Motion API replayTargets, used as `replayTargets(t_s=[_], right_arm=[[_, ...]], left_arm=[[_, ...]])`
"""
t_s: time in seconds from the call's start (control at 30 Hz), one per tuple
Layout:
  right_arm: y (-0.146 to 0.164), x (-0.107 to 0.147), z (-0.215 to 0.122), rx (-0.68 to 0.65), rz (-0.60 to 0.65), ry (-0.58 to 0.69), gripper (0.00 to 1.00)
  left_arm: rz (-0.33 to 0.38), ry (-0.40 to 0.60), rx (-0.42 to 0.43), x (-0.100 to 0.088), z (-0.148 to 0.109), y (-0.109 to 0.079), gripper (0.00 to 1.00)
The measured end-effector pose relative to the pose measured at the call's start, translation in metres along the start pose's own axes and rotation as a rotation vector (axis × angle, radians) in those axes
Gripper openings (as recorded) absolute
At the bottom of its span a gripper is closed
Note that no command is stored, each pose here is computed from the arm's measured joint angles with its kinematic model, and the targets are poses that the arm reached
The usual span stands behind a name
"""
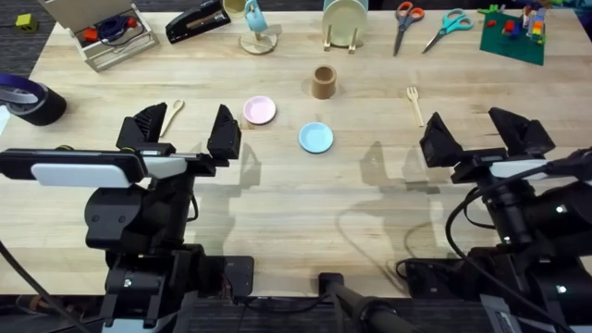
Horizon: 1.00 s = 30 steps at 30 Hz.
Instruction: Pick up a utensil and set it on the pink plate, then put the other utensil in the container.
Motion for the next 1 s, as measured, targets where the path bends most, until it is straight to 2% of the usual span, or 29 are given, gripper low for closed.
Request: replayTargets(t_s=[0.87,1.0], right_arm=[[0.0015,0.0009,0.0,-0.014,0.001,0.007,0.996],[0.0034,-0.0006,-0.0011,-0.026,-0.008,0.015,0.994]], left_arm=[[0.001,-0.006,0.019,-0.0007,0.0,-0.0021,0.993],[0.018,-0.008,0.025,-0.0035,-0.0007,-0.0023,0.993]])
Point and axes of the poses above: each hand's point on the last joint's axis, 136 mm out from that joint toward the fingers, its own z axis out along the fingers, its own y axis along the line the jaws close on, x = y × z, the point moved 6 cm from there along -z, back along the fingers, and after that the axes turned 12 degrees about z, right-handed, at the moved point
